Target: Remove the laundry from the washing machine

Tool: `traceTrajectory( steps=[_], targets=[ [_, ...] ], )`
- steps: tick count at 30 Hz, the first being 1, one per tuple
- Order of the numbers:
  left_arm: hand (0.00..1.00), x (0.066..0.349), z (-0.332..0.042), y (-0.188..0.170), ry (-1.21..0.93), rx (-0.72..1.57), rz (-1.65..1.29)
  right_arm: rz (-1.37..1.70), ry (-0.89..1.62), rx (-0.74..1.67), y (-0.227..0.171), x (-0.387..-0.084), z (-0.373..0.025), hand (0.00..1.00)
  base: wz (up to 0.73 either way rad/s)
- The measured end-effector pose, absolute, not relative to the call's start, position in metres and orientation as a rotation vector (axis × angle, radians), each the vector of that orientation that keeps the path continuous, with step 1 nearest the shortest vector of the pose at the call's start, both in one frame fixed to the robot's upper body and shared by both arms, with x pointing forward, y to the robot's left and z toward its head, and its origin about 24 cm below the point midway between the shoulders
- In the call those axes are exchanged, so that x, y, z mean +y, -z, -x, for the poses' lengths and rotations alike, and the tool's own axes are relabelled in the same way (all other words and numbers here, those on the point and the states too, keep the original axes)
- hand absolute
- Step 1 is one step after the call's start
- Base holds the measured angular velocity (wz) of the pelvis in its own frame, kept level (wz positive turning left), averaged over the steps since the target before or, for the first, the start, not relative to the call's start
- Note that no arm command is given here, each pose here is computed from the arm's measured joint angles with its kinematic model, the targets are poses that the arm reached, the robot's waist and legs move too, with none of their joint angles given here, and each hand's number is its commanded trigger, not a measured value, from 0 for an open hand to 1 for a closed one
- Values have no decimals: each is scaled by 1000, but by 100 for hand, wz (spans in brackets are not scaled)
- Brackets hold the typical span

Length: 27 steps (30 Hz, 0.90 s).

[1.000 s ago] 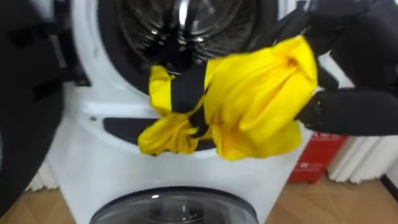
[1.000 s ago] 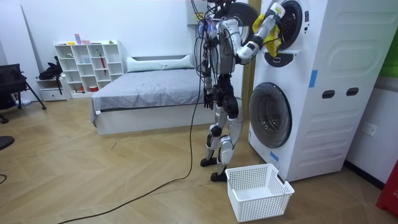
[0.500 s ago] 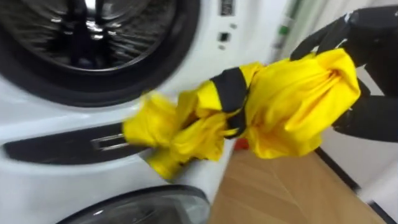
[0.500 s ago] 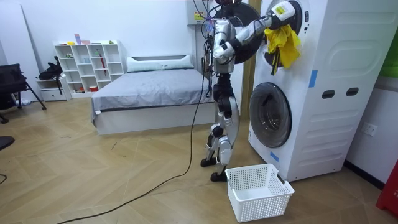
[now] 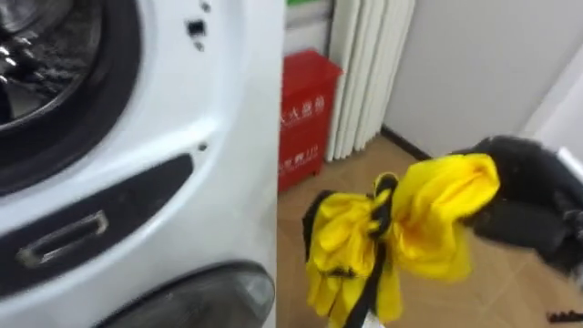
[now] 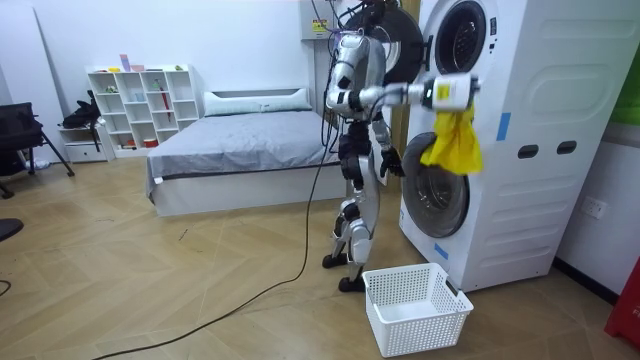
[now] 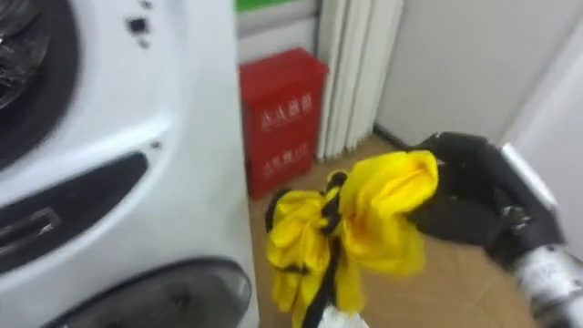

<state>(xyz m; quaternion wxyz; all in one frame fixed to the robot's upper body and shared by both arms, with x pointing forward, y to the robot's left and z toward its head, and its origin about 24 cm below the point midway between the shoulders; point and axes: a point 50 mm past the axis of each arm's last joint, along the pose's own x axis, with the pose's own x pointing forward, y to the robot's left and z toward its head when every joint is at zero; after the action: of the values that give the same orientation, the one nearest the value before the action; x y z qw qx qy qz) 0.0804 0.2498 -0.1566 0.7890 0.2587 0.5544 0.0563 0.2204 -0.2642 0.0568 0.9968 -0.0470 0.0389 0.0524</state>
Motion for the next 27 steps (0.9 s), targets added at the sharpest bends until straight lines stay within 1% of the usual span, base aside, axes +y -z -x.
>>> traceTrajectory(
  steps=[1, 4, 7, 12, 20, 27],
  targets=[
    [0, 250, -82, 156, -136, 1188, -537, 73, -82, 151, -38, -264, -218, 100, -28],
    [0, 247, -89, 156, -139, 1169, -510, 26, 7, 319, 3, -270, -208, 100, -7],
    [0, 244, -95, 155, -133, 1141, -503, 75, 92, 381, 20, -276, -201, 100, 4],
    [0, 236, -104, 155, -134, 1105, -466, 64, 246, 509, 52, -290, -187, 100, 8],
    [0, 235, -107, 154, -162, 1083, -446, 37, 394, 605, 75, -303, -169, 100, 6],
    [0, 227, -114, 154, -160, 1067, -427, -40, 567, 674, 90, -317, -149, 100, 7]
  ],
)
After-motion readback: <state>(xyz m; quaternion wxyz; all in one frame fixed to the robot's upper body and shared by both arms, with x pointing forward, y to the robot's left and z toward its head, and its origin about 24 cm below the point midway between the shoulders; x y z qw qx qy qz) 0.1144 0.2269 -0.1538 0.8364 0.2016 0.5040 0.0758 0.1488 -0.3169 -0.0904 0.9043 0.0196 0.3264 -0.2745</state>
